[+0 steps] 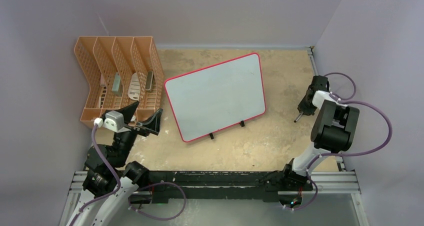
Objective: Write a sentence on the whiteboard
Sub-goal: Pick up the whiteboard marker from the corner of the board, then pass from the right arm to the left
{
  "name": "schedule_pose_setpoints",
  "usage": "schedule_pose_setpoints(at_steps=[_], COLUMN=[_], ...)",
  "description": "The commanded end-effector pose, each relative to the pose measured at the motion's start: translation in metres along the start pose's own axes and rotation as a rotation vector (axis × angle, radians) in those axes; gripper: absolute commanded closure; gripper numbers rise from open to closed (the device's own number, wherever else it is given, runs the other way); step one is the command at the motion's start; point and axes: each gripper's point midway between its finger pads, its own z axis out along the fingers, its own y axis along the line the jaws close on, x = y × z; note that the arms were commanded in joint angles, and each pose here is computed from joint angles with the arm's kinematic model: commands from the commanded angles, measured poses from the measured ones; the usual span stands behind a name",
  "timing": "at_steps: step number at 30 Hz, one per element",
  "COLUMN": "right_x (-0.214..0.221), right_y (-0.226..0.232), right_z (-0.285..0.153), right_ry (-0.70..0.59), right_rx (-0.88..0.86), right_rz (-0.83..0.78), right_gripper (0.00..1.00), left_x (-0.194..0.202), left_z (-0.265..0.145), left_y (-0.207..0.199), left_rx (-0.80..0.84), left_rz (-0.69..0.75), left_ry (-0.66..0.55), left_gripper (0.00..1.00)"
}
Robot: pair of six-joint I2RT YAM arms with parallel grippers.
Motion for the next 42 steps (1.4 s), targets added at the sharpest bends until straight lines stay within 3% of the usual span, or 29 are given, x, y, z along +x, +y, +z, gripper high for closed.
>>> schedule_pose_setpoints(at_steps=[1,11,21,29,42], right_x=[0.025,0.022,-0.008,-0.013,0.040], right_y=[-0.003,0.028,0.066,0.104,0.182], right_z=[0.001,-0.016,-0.093,-0.176,-0.279], right_ry=[0.102,0.042,-0.141,-0.286,-0.358], right_rx=[0.032,-0.014,-0.201,-0.390,-0.762], right_rz=[-0.041,-0.123,-0.165,-0.287,-0.596], right_gripper=[0.79,1.00,1.00,1.00,1.00], left_x=[-0.013,-0.007,0.010,0.020,0.024], left_z=[-0.001,0.003,0.014,0.034,0.073], left_y=[-0.002,-0.005,-0.019,-0.044,-0.087], left_rx=[0.012,0.028,0.098,0.159,0.228], left_rz=[0.006,0.013,0.012,-0.115,-0.320], left_ry=[-0.046,-0.025,0.067,0.235,0.509], left_gripper=[0.00,0.00,0.00,0.00,0.00])
